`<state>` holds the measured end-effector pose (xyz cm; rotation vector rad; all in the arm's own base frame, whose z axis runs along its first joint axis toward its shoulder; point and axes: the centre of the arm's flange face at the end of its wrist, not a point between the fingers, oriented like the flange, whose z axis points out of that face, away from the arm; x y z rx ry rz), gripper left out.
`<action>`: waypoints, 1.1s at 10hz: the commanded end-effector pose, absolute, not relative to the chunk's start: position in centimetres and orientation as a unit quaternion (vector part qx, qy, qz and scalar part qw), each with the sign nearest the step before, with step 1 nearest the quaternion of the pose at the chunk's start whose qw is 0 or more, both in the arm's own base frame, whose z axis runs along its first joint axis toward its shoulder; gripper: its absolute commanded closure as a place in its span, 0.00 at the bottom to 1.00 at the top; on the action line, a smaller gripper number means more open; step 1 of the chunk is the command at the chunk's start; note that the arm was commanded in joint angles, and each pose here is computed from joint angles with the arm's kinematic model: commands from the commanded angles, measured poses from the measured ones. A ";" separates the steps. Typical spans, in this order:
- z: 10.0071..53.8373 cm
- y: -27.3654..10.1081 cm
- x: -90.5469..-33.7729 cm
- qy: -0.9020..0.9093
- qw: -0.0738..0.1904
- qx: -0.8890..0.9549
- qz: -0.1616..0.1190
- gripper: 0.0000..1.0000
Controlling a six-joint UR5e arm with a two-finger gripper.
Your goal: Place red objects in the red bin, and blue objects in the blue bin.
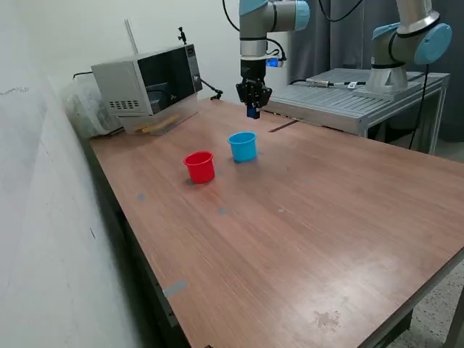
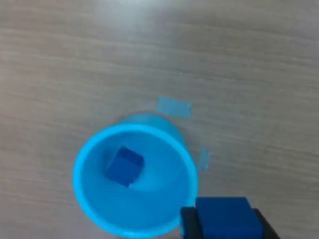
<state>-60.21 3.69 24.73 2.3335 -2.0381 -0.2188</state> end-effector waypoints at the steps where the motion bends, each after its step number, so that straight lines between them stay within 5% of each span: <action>1: 24.5 5.7 -62.5 -0.652 0.035 0.754 -0.072 1.00; 11: 24.1 8.0 -63.3 -0.659 0.032 0.748 -0.074 1.00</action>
